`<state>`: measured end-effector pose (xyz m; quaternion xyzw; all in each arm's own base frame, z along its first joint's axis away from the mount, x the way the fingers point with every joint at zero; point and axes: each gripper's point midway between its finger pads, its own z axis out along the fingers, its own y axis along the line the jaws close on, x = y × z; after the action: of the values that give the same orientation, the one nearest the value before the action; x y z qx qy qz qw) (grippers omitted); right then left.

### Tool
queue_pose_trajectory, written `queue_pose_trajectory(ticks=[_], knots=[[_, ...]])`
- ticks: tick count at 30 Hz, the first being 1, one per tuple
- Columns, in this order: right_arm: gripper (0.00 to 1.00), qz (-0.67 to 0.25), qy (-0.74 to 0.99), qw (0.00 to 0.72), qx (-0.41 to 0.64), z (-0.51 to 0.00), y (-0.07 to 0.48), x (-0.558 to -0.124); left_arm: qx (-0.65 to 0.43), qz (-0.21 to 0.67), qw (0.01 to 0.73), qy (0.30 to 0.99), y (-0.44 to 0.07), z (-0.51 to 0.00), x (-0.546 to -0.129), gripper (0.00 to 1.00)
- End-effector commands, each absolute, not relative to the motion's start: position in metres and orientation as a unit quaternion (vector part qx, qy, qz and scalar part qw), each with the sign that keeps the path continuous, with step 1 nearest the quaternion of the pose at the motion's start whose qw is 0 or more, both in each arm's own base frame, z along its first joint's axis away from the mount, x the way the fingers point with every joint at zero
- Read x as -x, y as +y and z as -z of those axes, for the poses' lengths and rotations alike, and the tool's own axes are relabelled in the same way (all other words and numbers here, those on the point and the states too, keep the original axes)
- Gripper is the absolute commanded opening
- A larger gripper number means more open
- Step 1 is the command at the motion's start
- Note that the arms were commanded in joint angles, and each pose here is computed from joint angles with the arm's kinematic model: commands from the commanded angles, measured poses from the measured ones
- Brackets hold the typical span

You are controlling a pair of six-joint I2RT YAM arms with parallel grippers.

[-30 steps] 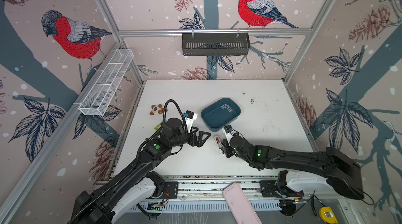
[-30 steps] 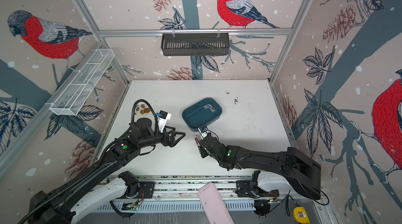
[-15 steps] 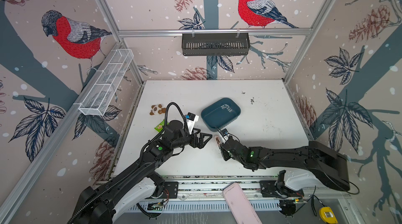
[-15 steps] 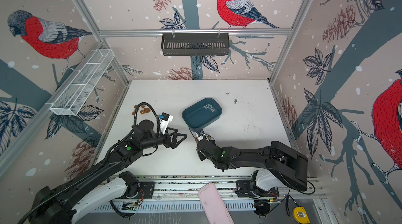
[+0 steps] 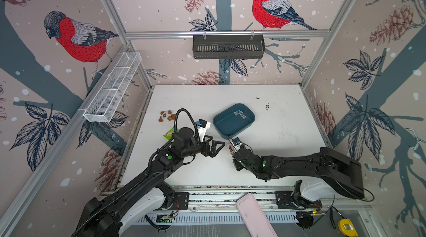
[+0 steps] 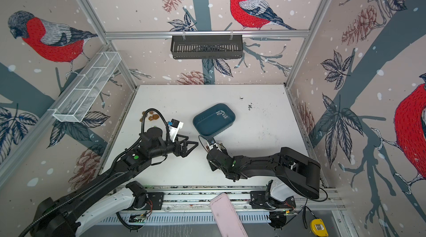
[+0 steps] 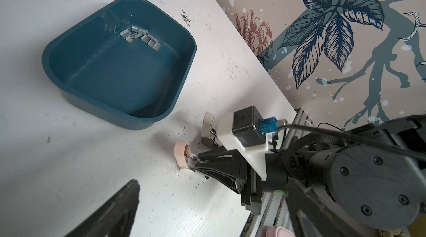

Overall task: Load the staples into the stapler
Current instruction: 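Push the staple strip into the pink stapler's channel with the right gripper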

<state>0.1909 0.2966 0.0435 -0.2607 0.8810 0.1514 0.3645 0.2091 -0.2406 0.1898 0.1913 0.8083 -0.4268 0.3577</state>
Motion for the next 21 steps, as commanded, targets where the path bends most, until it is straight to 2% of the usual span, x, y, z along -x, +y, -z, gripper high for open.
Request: queue_pose_trajectory(ticks=[1, 21], knots=[[0.15, -0.154, 0.879, 0.377, 0.248, -0.0485, 0.2997, -0.1953, -0.202, 0.437, 0.378, 0.79, -0.2448, -0.2027, -0.211, 0.98], [0.15, -0.138, 0.882, 0.374, 0.252, -0.042, 0.2938, -0.195, -0.212, 0.438, 0.377, 0.788, -0.2479, -0.204, -0.2079, 0.98]])
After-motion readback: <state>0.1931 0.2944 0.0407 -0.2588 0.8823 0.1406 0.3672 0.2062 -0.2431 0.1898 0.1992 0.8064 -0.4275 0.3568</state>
